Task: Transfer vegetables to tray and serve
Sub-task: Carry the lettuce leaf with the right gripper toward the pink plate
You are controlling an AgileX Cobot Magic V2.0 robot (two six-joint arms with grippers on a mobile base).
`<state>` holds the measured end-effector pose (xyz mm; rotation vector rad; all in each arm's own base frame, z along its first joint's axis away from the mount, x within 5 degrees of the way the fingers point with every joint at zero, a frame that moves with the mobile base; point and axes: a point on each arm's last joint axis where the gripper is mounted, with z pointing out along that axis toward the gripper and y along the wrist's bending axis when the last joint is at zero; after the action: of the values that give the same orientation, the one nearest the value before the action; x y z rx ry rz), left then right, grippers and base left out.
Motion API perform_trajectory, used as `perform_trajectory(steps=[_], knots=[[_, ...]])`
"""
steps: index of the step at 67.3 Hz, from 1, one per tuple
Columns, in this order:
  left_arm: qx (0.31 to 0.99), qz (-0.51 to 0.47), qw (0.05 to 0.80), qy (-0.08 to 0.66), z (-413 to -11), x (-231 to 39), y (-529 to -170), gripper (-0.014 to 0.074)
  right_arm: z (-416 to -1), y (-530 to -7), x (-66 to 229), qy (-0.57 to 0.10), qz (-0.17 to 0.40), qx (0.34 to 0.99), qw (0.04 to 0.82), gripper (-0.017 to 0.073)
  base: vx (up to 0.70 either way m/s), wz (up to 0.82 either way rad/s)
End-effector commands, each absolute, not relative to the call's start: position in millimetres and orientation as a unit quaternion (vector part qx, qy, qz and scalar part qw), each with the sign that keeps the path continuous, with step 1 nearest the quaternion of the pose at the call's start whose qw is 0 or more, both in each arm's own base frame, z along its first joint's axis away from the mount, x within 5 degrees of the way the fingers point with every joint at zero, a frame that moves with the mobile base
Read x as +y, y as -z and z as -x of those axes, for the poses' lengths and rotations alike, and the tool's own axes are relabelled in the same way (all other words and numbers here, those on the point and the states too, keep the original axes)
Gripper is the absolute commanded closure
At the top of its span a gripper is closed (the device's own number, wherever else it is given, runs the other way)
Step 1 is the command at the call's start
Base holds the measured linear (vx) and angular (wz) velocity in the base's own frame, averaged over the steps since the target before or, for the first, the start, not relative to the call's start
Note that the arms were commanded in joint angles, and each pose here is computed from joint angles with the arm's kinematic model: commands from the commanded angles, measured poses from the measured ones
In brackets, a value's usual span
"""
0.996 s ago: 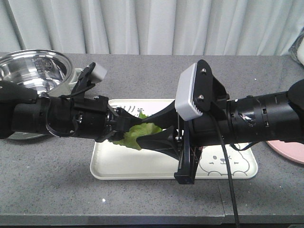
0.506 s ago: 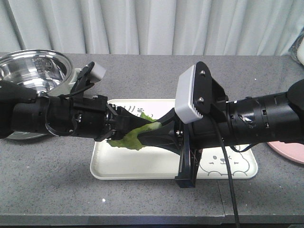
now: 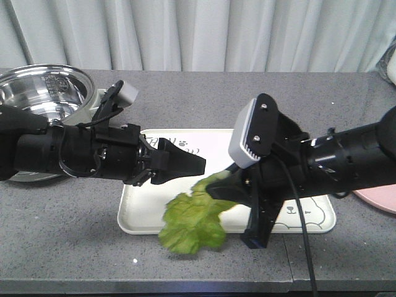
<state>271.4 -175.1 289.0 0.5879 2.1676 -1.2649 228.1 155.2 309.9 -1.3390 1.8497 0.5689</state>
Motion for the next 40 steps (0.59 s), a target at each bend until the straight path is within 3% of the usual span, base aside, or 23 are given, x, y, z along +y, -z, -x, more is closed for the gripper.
perform_trajectory(steps=[1, 12, 24, 40], knots=[[0.782, -0.213, 0.301, 0.502, -267.2, -176.9, -313.8, 0.0107, -223.7, -331.9, 143.5, -0.183, 0.498, 0.742, 0.41, 0.0565, 0.0, 0.0], [0.782, -0.213, 0.301, 0.502, -267.2, -176.9, -313.8, 0.0107, -215.9, -338.2, 121.7, -0.094, 0.475, 0.782, 0.394, 0.0564, 0.0, 0.0], [0.782, -0.213, 0.301, 0.502, -267.2, -176.9, -313.8, 0.0107, -211.2, -346.7, 96.8, -0.001, 0.411, 0.823, 0.391, 0.0562, 0.0, 0.0], [0.782, -0.213, 0.301, 0.502, -267.2, -176.9, -313.7, 0.0107, -221.0, -373.2, 62.4, 0.051, 0.303, 0.857, 0.413, 0.0562, 0.0, 0.0]])
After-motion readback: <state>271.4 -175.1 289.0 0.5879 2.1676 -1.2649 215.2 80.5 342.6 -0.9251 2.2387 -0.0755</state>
